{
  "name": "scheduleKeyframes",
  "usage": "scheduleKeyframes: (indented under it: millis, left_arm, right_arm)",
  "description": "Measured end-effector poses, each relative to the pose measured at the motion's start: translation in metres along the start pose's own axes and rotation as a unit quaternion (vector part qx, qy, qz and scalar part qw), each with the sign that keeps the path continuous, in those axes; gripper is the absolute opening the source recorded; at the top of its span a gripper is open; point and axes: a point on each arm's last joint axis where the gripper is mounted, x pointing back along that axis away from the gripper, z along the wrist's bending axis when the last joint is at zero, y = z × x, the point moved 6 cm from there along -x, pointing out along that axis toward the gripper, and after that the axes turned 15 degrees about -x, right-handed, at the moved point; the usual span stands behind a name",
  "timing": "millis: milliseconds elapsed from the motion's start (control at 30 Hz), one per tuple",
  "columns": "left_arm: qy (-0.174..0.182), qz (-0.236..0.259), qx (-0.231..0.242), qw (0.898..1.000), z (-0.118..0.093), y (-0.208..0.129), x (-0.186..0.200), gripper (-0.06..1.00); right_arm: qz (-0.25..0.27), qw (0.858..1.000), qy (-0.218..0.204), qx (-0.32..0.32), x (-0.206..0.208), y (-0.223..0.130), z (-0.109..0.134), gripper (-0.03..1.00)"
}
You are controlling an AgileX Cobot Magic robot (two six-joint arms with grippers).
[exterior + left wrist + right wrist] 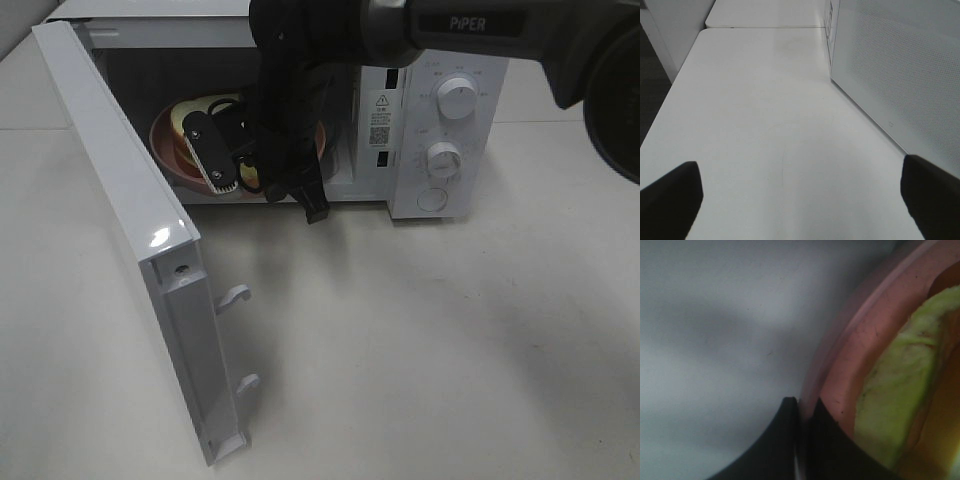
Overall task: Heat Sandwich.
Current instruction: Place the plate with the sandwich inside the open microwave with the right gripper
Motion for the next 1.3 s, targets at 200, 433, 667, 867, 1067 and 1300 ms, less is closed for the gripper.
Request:
scheduleKeyframes:
  millis: [200,433,667,867,1067,1300]
  left_arm:
    - [0.000,0.000,0.000,1.000,0.000,0.000,0.000,0.99]
    - [0.000,0.000,0.000,1.000,0.000,0.000,0.000,0.99]
    - [0.000,0.000,0.000,1.000,0.000,0.000,0.000,0.99]
    - [0.000,0.000,0.000,1.000,0.000,0.000,0.000,0.99]
    - [0.000,0.000,0.000,1.000,0.000,0.000,0.000,0.99]
    - [0.000,0.000,0.000,1.000,0.000,0.000,0.000,0.99]
  right_arm:
    - [-0.001,1.000,-0.007,-0.010,-0.009,-0.004,-0.010,0.04]
    - [-0.001,1.000,-0.013,-0.018,-0.017,-0.006,-0.019,0.04]
    - [-0.005,0.999,-0.026,-0.025,-0.023,-0.007,-0.028,0.04]
    - [-0.011,0.999,-0.043,-0.028,-0.021,-0.009,-0.037,0.04]
    - [-0.011,0.998,-0.048,-0.026,-0.028,-0.009,-0.038,0.04]
    - [-0.015,0.998,-0.063,-0.022,-0.028,-0.007,-0.043,0.05]
